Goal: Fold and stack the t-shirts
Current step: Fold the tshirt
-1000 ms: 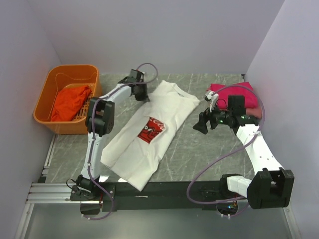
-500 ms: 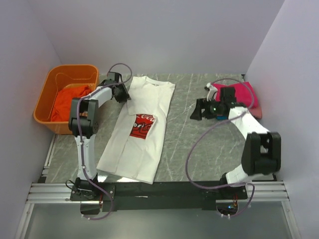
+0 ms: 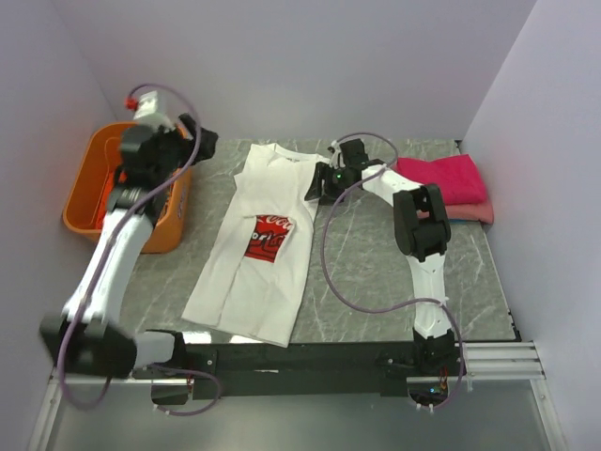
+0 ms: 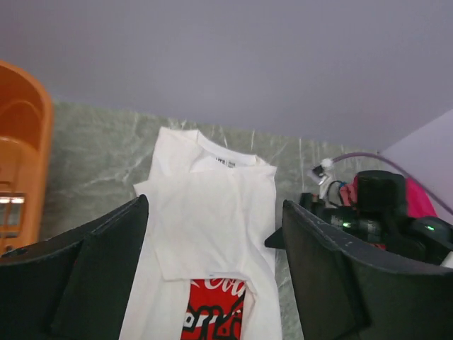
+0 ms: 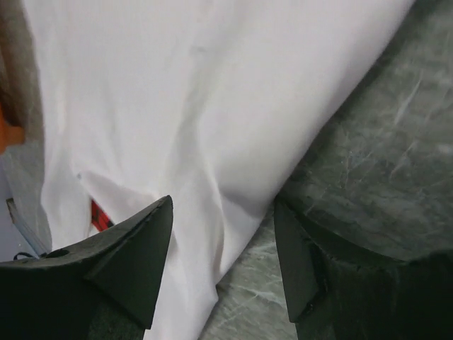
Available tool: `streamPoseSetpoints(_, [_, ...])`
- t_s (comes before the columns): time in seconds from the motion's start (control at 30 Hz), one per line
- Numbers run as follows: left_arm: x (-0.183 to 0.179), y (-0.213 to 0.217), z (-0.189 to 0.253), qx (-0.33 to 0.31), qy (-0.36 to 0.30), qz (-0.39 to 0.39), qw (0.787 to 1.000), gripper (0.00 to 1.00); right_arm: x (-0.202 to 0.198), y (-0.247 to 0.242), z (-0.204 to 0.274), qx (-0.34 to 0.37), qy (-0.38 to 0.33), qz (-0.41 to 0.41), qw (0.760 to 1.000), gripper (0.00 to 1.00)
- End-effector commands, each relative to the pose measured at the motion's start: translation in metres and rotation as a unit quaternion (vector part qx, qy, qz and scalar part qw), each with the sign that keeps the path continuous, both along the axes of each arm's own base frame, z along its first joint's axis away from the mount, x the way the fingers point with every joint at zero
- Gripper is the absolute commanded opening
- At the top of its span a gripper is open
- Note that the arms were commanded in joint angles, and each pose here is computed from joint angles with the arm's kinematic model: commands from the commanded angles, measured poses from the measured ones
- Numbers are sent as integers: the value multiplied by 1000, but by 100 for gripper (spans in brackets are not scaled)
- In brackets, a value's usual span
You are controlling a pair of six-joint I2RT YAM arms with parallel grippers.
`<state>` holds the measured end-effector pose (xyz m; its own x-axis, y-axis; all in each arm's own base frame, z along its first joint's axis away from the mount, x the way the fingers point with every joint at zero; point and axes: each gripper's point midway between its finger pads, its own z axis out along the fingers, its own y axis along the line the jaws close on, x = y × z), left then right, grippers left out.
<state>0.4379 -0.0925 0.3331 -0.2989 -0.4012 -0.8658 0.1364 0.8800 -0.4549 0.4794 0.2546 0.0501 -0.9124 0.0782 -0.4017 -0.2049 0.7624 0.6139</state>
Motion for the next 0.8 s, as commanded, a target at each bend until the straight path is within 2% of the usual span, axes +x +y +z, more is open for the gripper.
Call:
streamPoseSetpoints(0.0, [-56,25,-1,55,-42,31,997,82,16,-5,8,-13,1,-61,998,65])
streamPoseSetpoints(0.03, [-69,28,-3,57,-49,35,997,86,17,-7,5,-20,1,-70,997,65])
streamPoseSetpoints(0.07, [-83,30,-32,62,-31,33,997,86,17,-7,0,-24,7,-78,997,65])
streamPoseSetpoints(0.1, [-104,32,-20,61,-62,32,996,86,17,-11,-5,-36,13,-89,995,65])
streamPoseSetpoints(0.17, [-123,31,-50,65,-51,23,996,88,18,-13,-10,-41,19,-100,994,64])
streamPoseSetpoints(0.2, [-136,31,-44,66,-71,20,995,88,18,-13,-12,-42,19,-101,994,64])
streamPoseSetpoints(0.27, [-148,33,-64,71,-55,18,996,88,22,-15,-20,-47,24,-113,992,63])
streamPoseSetpoints(0.4, [-162,43,-63,83,-63,39,994,88,28,-6,-25,-30,37,-101,994,54])
streamPoseSetpoints(0.5, [-164,44,-54,78,-81,44,993,88,27,-5,-32,-28,46,-103,993,43])
streamPoseSetpoints(0.7, [-165,40,-51,73,-85,35,993,87,41,-28,-13,-17,26,-112,993,1])
streamPoseSetpoints(0.77, [-165,40,-51,75,-87,33,993,87,50,-48,-9,-21,20,-119,992,0])
